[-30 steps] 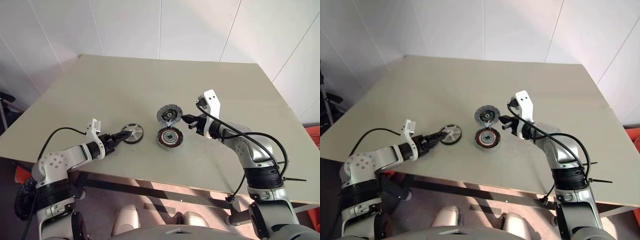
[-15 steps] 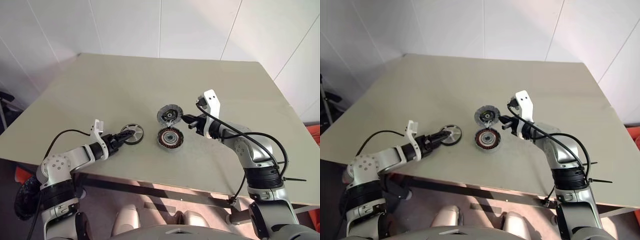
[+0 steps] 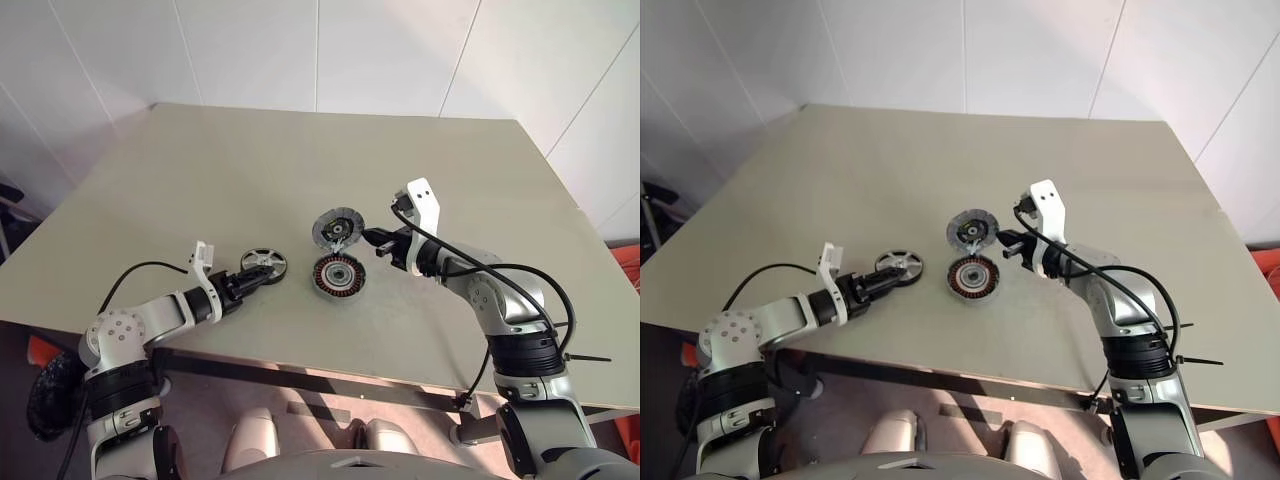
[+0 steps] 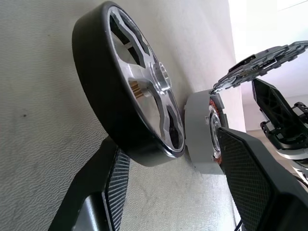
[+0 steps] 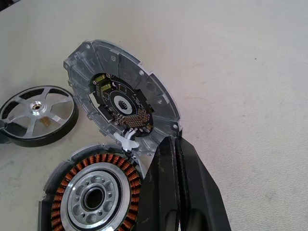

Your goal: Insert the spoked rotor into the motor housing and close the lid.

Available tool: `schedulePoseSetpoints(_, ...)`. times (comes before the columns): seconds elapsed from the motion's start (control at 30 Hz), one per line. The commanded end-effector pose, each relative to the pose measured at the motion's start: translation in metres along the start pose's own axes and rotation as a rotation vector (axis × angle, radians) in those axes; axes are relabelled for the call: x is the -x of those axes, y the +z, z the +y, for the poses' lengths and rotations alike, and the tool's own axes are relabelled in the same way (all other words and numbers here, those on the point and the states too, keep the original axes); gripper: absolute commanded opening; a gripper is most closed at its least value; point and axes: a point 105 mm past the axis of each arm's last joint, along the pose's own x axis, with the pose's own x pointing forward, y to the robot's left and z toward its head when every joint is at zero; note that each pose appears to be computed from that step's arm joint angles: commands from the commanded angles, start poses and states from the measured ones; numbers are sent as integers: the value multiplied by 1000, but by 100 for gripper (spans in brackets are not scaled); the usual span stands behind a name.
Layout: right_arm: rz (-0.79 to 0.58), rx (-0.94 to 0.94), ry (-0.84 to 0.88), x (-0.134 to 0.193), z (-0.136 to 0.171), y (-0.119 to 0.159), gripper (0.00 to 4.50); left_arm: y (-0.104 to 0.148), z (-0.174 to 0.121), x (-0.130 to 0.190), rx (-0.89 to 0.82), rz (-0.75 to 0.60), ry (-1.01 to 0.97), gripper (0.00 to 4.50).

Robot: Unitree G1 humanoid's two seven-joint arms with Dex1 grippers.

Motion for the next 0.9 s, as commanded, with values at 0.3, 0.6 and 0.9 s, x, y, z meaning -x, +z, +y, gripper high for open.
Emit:
schedulePoseSetpoints(0.3,-60,33,7,2,1,21,0,11,-5,2,1,-64,-30,177)
schedulePoseSetpoints(0.6,-61,37,11,0,2,22,0,13,-1,2,8,-80,-6,177)
schedulePoseSetpoints(0.9,-62,37,7,1,1,22,0,14,5,0,39,-92,27,45)
